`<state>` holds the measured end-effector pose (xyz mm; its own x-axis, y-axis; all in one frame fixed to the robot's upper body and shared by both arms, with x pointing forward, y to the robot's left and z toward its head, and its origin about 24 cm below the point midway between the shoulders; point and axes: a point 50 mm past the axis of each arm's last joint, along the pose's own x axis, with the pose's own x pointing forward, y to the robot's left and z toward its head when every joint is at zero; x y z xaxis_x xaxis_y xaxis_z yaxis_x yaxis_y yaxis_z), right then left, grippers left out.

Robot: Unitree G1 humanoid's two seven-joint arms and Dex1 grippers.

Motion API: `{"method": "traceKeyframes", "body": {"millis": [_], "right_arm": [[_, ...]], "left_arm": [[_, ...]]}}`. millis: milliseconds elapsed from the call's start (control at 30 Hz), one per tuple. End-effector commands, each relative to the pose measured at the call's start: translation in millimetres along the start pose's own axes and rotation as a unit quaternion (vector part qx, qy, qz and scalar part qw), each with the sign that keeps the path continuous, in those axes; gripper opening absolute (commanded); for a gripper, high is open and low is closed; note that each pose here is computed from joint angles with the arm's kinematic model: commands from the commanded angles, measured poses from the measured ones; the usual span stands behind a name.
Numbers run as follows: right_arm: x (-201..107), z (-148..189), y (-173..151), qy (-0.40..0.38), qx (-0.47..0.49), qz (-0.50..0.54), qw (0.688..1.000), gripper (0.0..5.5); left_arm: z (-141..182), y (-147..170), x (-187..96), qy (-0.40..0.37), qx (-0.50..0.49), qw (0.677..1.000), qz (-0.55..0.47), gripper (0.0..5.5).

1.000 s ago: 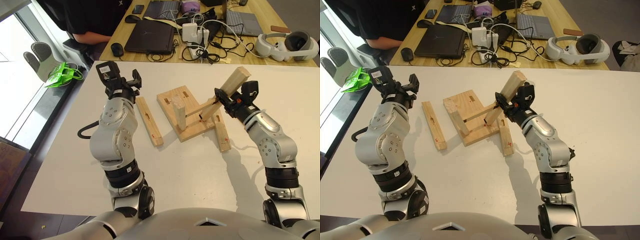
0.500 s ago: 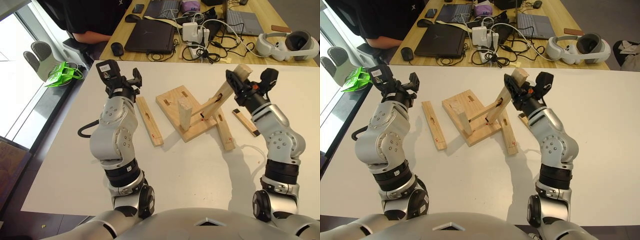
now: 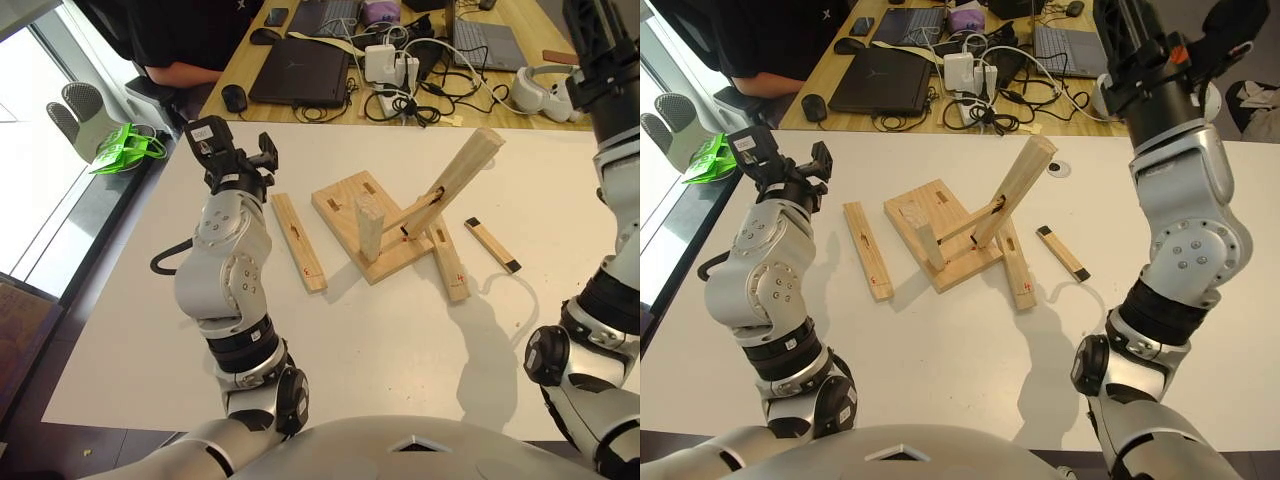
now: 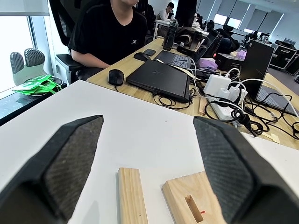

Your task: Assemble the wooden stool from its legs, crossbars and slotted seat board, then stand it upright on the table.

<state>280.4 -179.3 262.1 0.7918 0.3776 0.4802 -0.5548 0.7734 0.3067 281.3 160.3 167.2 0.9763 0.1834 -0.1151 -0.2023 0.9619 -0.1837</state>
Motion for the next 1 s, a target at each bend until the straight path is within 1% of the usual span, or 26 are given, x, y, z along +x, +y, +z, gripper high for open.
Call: {"method": "traceKeyframes", "body": {"millis": [33, 133, 233, 333, 400, 467, 533, 567, 633, 700, 733, 800, 867, 900, 933, 1000], "right_arm": [[-25, -52, 32, 0.124, -0.041, 0.050, 0.990, 2.55], [-44, -85, 31, 0.189, -0.037, 0.015, 0.981, 2.55], [-56, -116, 17, 0.255, -0.061, -0.039, 0.964, 2.55], [-79, -150, 4, 0.358, -0.064, -0.073, 0.929, 2.55], [-83, -155, 8, 0.369, -0.046, -0.065, 0.926, 2.55], [-72, -145, 16, 0.334, -0.029, -0.039, 0.941, 2.55], [-53, -123, 27, 0.267, 0.000, 0.002, 0.964, 2.55], [-39, -106, 34, 0.219, 0.027, 0.029, 0.975, 2.55], [-13, -65, 40, 0.117, 0.077, 0.069, 0.988, 2.55], [8, -21, 30, 0.019, 0.114, 0.061, 0.991, 2.55], [15, -2, 18, -0.020, 0.120, 0.038, 0.992, 2.55], [20, 29, -19, -0.080, 0.110, -0.043, 0.990, 2.55], [14, 42, -59, -0.102, 0.086, -0.136, 0.982, 2.55], [8, 38, -78, -0.090, 0.066, -0.177, 0.978, 2.55], [2, 33, -91, -0.074, 0.045, -0.203, 0.975, 2.55], [-14, 8, -107, -0.013, 0.003, -0.233, 0.972, 2.25]], "left_arm": [[4, -1, 0, -0.003, -0.003, 1.000, 0.000, 3.55], [3, -2, 1, 0.000, -0.003, 1.000, -0.001, 3.55], [5, -2, 2, -0.001, -0.002, 1.000, -0.003, 3.55], [5, -3, 3, 0.000, -0.002, 1.000, -0.005, 3.55], [4, -3, 3, 0.001, -0.002, 1.000, -0.005, 3.55], [4, -2, 3, 0.001, -0.001, 1.000, -0.004, 3.55], [5, -2, 3, 0.000, -0.001, 1.000, -0.002, 3.55], [5, -2, 3, -0.001, -0.001, 1.000, -0.002, 3.55], [5, -2, 3, -0.001, -0.002, 1.000, -0.001, 3.55], [4, -2, 3, 0.001, -0.002, 1.000, -0.001, 3.55], [3, -1, 3, 0.005, 0.001, 1.000, 0.000, 3.55], [-2, 1, 0, 0.018, 0.004, 1.000, 0.003, 3.55], [-8, -1, -3, 0.031, 0.008, 0.999, -0.001, 3.55], [-11, -3, -6, 0.038, 0.009, 0.999, -0.005, 3.55], [-14, -5, -8, 0.044, 0.010, 0.999, -0.007, 3.55], [-23, -6, -14, 0.062, 0.010, 0.998, -0.010, 3.55]]}}
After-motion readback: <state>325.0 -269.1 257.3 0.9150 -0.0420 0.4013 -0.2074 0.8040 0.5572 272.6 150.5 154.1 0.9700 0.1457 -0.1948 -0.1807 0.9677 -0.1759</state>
